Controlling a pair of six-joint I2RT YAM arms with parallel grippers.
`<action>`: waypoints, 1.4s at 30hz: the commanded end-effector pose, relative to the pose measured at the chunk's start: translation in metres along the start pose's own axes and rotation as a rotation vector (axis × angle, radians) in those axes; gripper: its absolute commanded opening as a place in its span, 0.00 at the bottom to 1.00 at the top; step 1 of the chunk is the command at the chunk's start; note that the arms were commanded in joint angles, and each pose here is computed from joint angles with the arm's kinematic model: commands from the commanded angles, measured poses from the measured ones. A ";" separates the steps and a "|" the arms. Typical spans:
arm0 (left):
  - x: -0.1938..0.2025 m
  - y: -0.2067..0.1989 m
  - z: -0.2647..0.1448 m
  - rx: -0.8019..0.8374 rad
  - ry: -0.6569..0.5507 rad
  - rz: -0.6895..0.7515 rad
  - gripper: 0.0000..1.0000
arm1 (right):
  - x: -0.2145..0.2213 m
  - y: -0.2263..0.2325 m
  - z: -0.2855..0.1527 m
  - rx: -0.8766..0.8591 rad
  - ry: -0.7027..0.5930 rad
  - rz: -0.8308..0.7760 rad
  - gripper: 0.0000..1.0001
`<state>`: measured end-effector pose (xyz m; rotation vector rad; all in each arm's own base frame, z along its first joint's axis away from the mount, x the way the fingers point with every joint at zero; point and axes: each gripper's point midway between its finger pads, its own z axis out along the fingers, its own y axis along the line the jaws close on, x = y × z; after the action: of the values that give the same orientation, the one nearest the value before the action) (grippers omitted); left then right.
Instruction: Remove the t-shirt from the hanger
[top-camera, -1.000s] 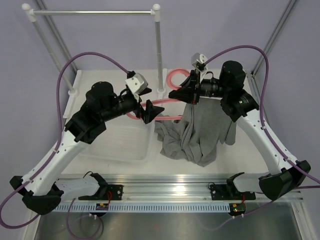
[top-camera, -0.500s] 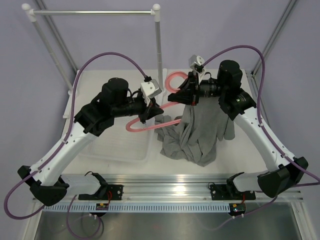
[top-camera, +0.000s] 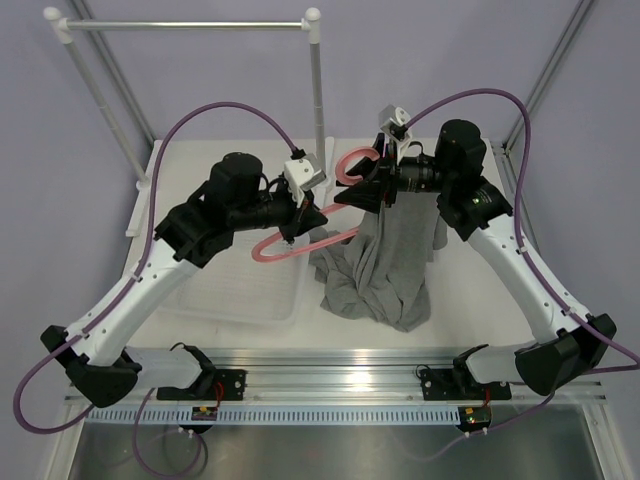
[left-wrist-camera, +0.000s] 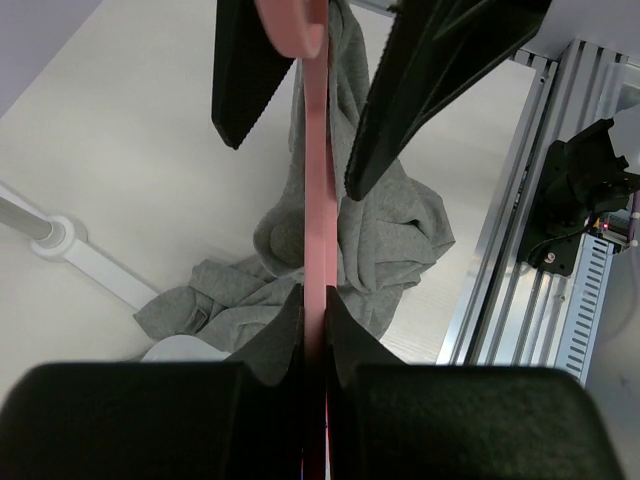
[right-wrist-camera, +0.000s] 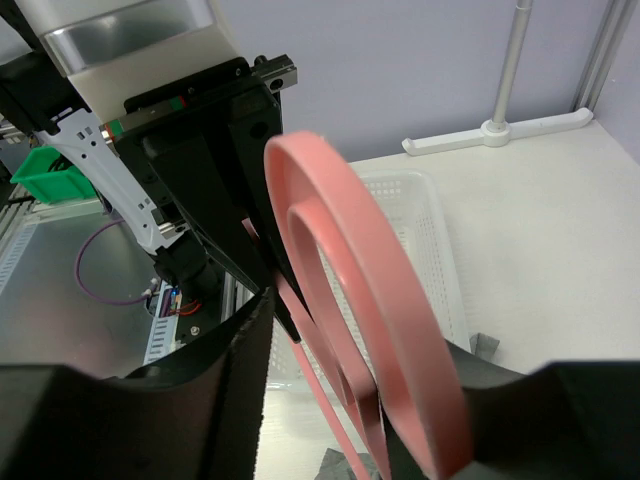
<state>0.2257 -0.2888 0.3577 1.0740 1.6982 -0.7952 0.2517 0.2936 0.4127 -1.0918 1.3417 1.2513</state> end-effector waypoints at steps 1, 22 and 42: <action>-0.032 0.007 -0.006 -0.037 -0.103 0.015 0.00 | -0.007 -0.004 0.002 0.026 -0.018 -0.001 0.53; -0.027 0.033 -0.046 -0.302 -0.088 -0.133 0.00 | 0.030 -0.097 -0.029 0.613 0.026 0.147 0.78; -0.025 0.039 -0.054 -0.367 -0.086 -0.219 0.00 | 0.080 -0.151 -0.057 0.947 -0.002 0.282 0.00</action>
<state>0.2448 -0.2406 0.3492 0.6895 1.9547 -0.5949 0.3747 0.2307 0.3091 -0.3230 1.8514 0.6665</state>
